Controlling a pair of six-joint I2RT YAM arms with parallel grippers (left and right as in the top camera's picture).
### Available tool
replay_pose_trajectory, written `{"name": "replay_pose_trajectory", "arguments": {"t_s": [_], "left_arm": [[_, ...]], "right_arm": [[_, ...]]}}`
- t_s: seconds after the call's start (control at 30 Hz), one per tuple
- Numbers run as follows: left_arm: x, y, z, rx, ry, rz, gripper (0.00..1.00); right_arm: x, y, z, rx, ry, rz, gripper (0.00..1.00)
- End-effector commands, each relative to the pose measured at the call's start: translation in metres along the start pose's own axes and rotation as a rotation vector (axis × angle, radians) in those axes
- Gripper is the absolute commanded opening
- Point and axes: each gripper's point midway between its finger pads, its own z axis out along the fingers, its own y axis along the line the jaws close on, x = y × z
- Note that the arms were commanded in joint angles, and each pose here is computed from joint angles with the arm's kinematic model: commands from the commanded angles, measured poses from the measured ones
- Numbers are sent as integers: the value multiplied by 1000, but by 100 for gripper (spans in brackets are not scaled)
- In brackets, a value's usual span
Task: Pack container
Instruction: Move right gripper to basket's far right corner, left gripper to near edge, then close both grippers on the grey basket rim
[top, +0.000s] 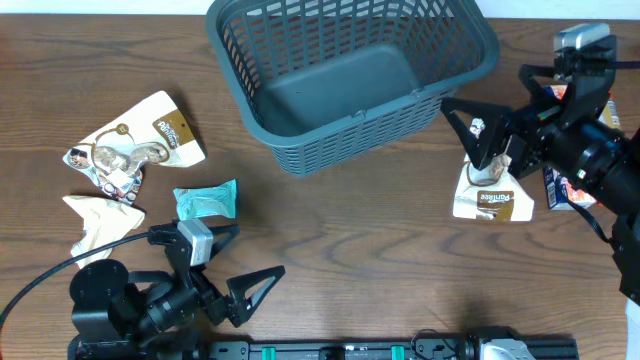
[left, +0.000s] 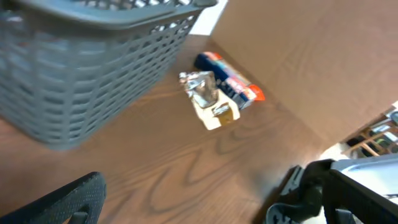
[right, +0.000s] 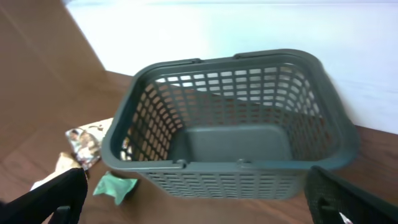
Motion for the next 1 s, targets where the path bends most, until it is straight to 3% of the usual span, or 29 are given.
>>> {"name": "replay_pose_trajectory", "arguments": {"t_s": [0.0, 0.17, 0.33, 0.67, 0.83, 0.97], "left_arm": [[-15, -8, -1, 36, -41, -57, 99], [-56, -13, -1, 68, -154, -41, 99], [-67, 3, 14, 77, -121, -116, 99], [-20, 17, 73, 182, 170, -327, 99], [14, 4, 104, 169, 312, -357, 99], [22, 1, 114, 106, 322, -322, 99]], "right_arm": [[-12, -18, 7, 84, -31, -2, 99], [-31, -33, 39, 19, -47, 12, 99], [-21, -58, 76, -25, 68, 97, 99], [57, -110, 142, 26, 403, 201, 99], [72, -111, 148, 17, 460, 209, 99], [74, -110, 146, 13, 468, 199, 99]]}}
